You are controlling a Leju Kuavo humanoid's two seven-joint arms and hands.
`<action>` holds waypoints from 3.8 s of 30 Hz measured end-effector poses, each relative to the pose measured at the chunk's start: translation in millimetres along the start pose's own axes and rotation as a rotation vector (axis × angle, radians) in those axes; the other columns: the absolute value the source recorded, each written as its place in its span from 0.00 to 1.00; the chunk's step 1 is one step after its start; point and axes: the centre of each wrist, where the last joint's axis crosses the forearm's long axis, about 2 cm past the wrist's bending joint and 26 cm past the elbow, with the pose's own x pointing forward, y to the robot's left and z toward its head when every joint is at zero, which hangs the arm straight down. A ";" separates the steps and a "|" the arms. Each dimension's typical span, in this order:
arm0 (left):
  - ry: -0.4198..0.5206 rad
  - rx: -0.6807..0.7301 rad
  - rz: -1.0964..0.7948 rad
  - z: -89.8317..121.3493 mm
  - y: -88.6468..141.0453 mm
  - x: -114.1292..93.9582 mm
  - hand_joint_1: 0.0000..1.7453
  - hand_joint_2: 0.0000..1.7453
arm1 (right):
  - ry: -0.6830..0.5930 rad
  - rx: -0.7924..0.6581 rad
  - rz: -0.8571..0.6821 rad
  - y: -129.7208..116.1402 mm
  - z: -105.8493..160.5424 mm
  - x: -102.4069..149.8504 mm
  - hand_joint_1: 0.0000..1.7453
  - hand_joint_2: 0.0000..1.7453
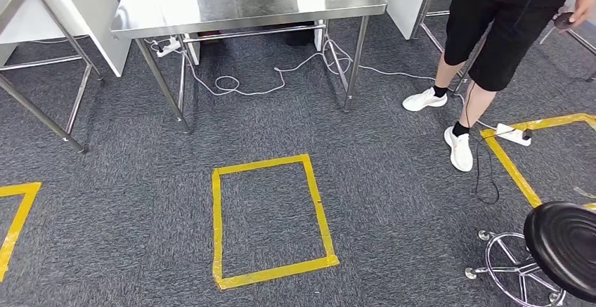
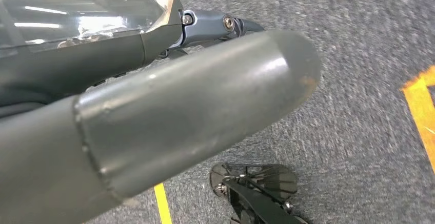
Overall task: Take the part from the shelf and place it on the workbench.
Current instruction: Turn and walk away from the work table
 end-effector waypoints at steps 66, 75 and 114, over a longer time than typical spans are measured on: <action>0.056 0.021 -0.011 1.7 -2.1 -1.7 0.00 0.00 | 0.030 0.013 0.039 5.4 1.2 6.7 0.00 0.00; 0.059 0.033 0.004 2.3 -1.4 -3.5 0.00 0.00 | 0.033 0.011 0.055 4.2 0.9 6.7 0.00 0.00; 0.086 0.055 0.011 1.4 -4.1 0.6 0.00 0.00 | 0.013 0.015 0.104 1.1 0.2 7.5 0.00 0.00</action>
